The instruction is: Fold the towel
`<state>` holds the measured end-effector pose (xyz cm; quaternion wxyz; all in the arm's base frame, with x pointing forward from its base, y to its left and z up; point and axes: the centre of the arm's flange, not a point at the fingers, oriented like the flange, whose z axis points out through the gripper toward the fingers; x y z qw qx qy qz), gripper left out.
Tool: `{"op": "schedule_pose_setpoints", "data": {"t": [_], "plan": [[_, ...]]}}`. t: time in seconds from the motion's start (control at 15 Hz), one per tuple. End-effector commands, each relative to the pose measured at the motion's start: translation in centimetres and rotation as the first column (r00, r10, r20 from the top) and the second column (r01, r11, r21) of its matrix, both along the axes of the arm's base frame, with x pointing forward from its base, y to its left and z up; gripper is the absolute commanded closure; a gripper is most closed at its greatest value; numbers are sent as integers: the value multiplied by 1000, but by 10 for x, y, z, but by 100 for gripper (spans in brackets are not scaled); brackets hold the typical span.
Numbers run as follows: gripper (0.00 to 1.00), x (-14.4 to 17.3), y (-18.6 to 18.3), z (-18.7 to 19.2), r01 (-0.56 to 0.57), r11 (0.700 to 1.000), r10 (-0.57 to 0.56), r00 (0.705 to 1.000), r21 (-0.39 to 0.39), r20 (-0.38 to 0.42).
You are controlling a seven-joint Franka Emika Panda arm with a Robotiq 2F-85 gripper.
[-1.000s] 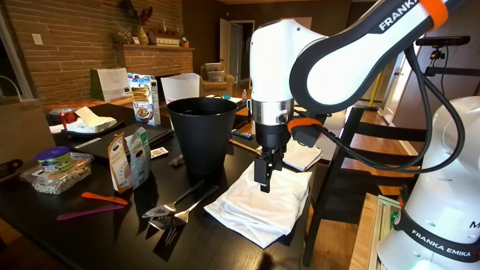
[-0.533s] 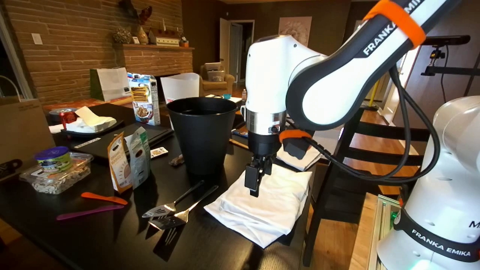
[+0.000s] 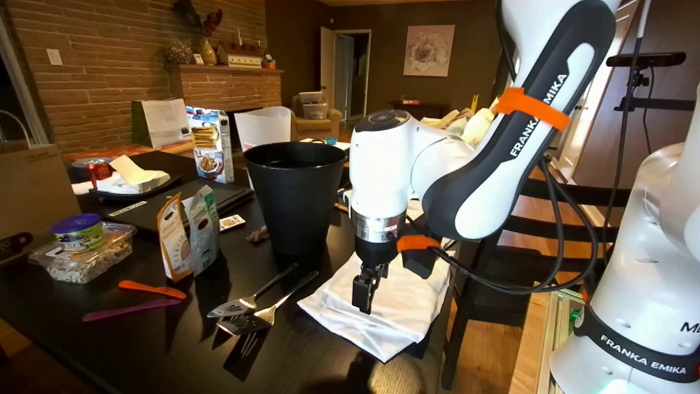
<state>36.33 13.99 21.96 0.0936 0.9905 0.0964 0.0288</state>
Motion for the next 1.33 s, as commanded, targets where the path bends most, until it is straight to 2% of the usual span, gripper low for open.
{"op": "schedule_pose_setpoints", "data": {"t": [0.0, 0.87, 0.93, 1.0, 1.13, 1.27], "plan": [[0, 16, 12, -39, 44, 999, -44, 999, 0, 7], [0, 39, 36, -81, 64, 998, -64, 998, -7, 16], [7, 39, 37, -82, 63, 998, -62, 998, -10, 11], [28, 39, 38, -83, 64, 998, -64, 998, -12, 10], [32, 38, 39, -84, 72, 997, -72, 997, -18, -4], [46, 39, 39, -82, 72, 997, -73, 997, -25, -9]]}}
